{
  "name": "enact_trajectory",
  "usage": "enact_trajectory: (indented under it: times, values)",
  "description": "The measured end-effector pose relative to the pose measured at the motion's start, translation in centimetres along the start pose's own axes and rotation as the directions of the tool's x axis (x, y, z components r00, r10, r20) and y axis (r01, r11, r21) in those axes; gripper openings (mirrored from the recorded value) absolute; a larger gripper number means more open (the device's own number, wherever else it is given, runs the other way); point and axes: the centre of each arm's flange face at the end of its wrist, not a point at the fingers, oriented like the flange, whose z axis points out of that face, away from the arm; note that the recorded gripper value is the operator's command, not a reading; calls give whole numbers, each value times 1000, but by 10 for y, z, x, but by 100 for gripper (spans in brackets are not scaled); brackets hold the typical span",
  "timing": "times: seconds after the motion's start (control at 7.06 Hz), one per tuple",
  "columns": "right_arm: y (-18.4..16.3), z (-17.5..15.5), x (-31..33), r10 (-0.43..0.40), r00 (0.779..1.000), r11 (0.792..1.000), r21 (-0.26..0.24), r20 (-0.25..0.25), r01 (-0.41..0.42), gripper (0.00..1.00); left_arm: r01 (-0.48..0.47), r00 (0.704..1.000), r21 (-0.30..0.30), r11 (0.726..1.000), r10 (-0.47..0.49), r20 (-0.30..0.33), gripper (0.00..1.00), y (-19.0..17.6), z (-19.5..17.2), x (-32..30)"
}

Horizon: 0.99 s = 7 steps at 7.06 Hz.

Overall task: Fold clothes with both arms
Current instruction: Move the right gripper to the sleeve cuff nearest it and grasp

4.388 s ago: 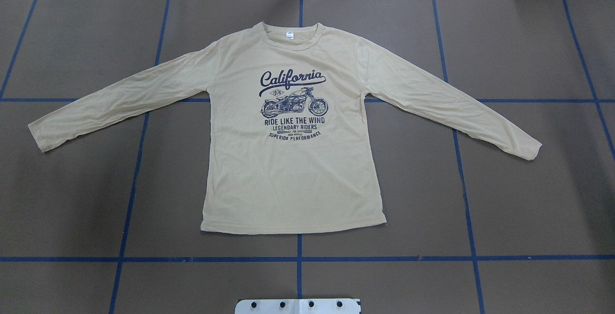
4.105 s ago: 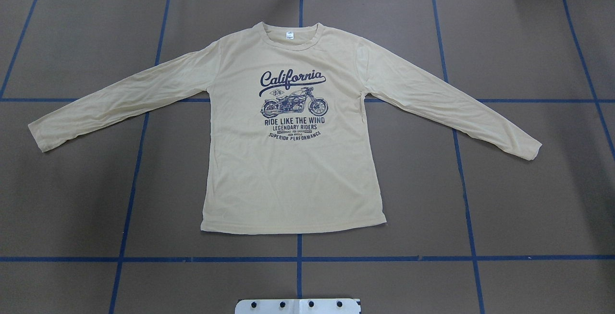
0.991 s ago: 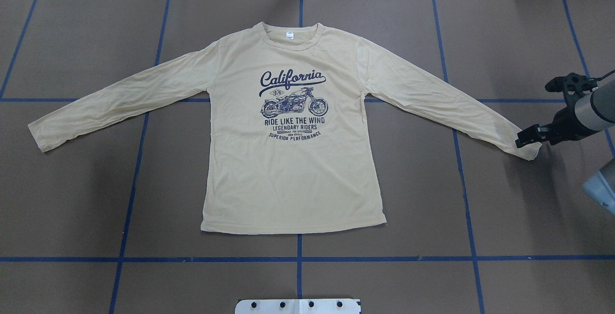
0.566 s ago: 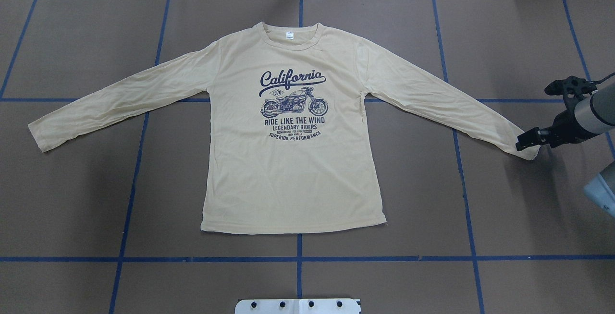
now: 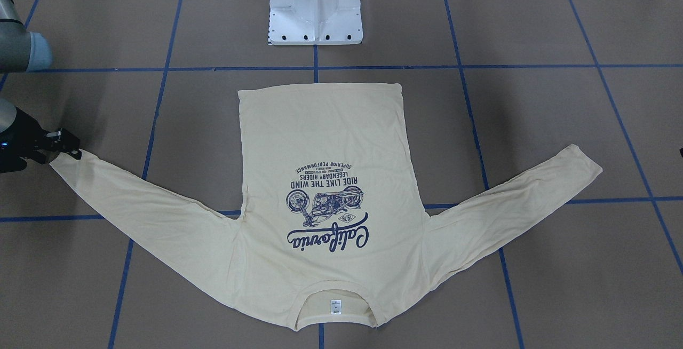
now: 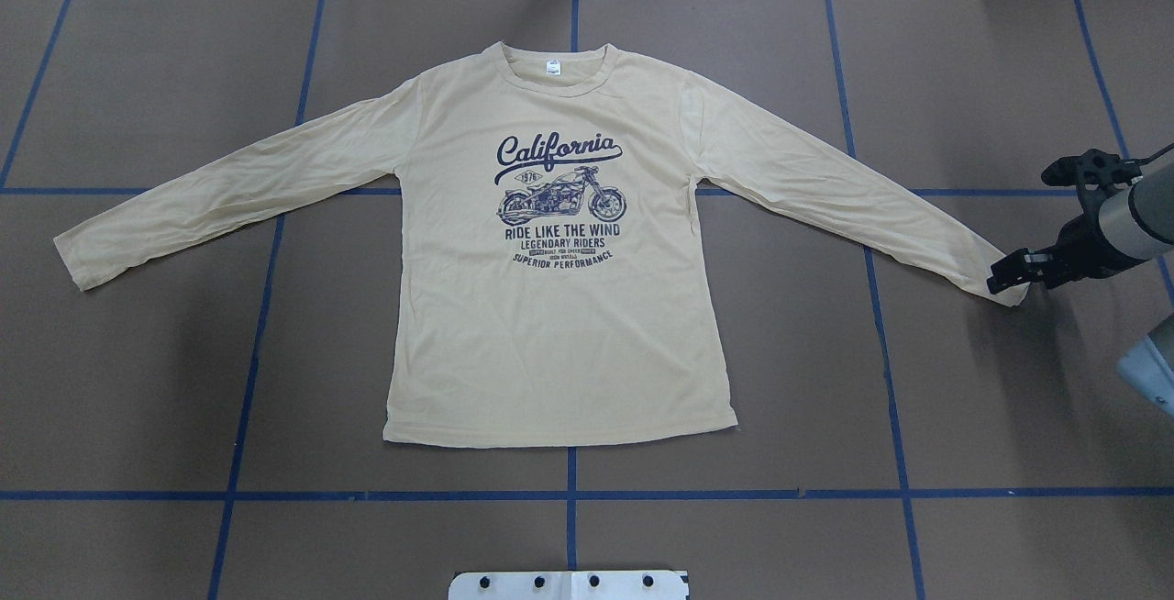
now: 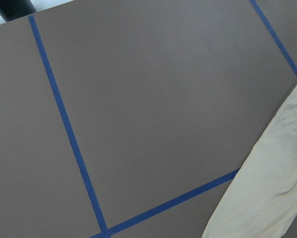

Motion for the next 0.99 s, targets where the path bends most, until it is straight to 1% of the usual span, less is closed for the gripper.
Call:
enact_trajectory:
  times: [0.28,0.42,0.57,0.85,0.99]
  values:
    - [1,1,-2,1,1000,1000,-3,1,-1,43,1,1000,0,1000,-1,-12,100,1,0,1]
    - [1,2,-4,-1,1000,1000,-3,2,1,27,2,1000,-1,1000,-2,-12,100,1,0,0]
    - [0,2,-6,-3,1000,1000,-3,3,3,14,1,1000,-1,1000,-1,-13,100,1,0,1]
    - [-2,-3,-14,-9,1000,1000,1,8,9,0,2,1000,-3,1000,-2,-13,100,1,1,1]
    - [-2,-14,-25,-7,1000,1000,0,8,7,0,4,1000,-4,1000,-4,-13,100,1,2,0]
